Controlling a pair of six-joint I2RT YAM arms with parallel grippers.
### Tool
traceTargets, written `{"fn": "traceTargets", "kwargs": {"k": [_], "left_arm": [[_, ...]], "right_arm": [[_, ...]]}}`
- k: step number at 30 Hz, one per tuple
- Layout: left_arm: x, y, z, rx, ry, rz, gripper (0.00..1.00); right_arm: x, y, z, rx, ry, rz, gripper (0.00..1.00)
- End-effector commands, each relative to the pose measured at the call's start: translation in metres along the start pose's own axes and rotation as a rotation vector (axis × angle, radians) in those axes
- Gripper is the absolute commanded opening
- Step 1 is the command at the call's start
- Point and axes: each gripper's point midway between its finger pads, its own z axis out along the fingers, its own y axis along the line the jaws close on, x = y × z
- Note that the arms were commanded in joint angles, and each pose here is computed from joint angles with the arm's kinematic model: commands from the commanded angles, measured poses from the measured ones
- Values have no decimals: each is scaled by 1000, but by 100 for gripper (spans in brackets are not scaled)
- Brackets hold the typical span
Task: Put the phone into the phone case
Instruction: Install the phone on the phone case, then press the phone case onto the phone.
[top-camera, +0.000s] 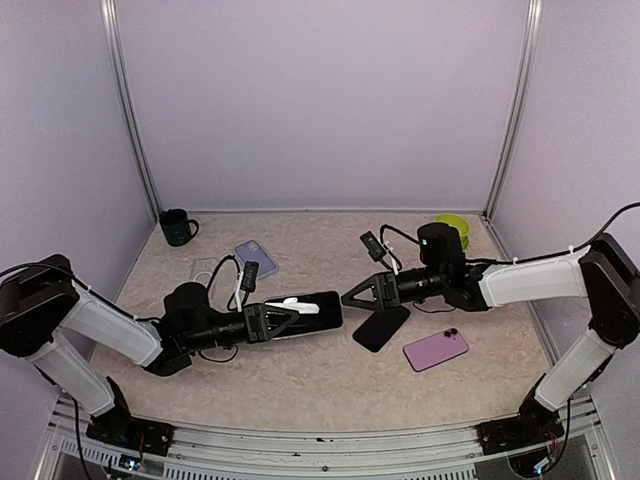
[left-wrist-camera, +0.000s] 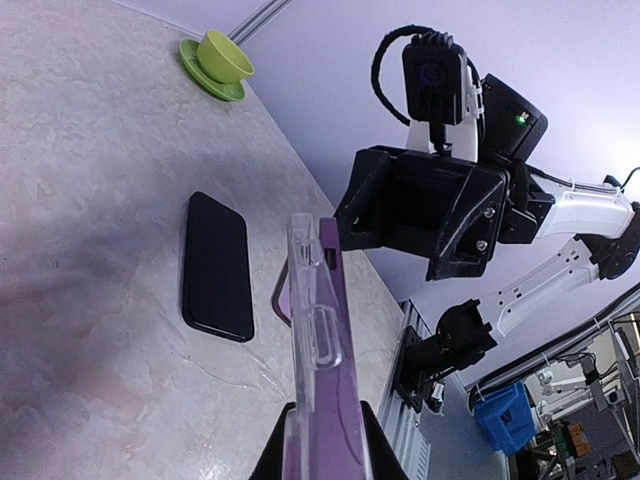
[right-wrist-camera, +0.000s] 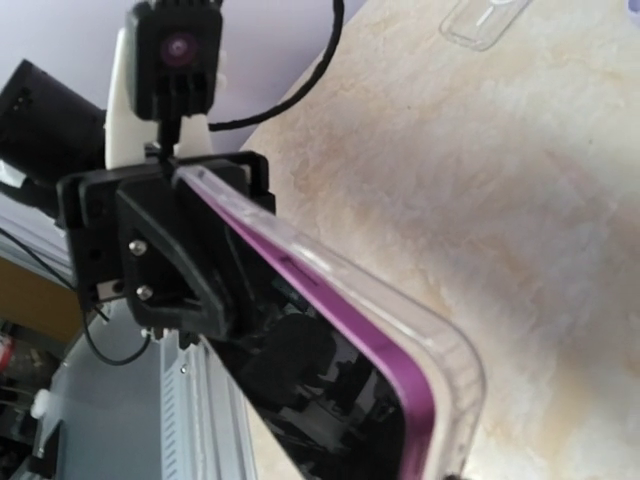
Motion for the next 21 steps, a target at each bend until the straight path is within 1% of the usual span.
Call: {"fn": "traceTargets", "kwargs": {"k": [1,5,10,17,21], "left_arm": [[-18,-25,-4,68,-59,68,0],[-19,-32,-4,90,-60,82,0],[-18,-47,-4,143,-52,96,0],[-14,-64,-2,205,-30,118,0],[-14,-75,-4,256,-33,126,0]], "right_arm": [[1,6,-12,-1,-3,-47,54],[5,6,-12,-13,8,-52,55],[15,12,-11,-78,31,-44,58],[19,35,-18,-198,27,-89,66],[20,37,-19,-205,28,-95,67]]}}
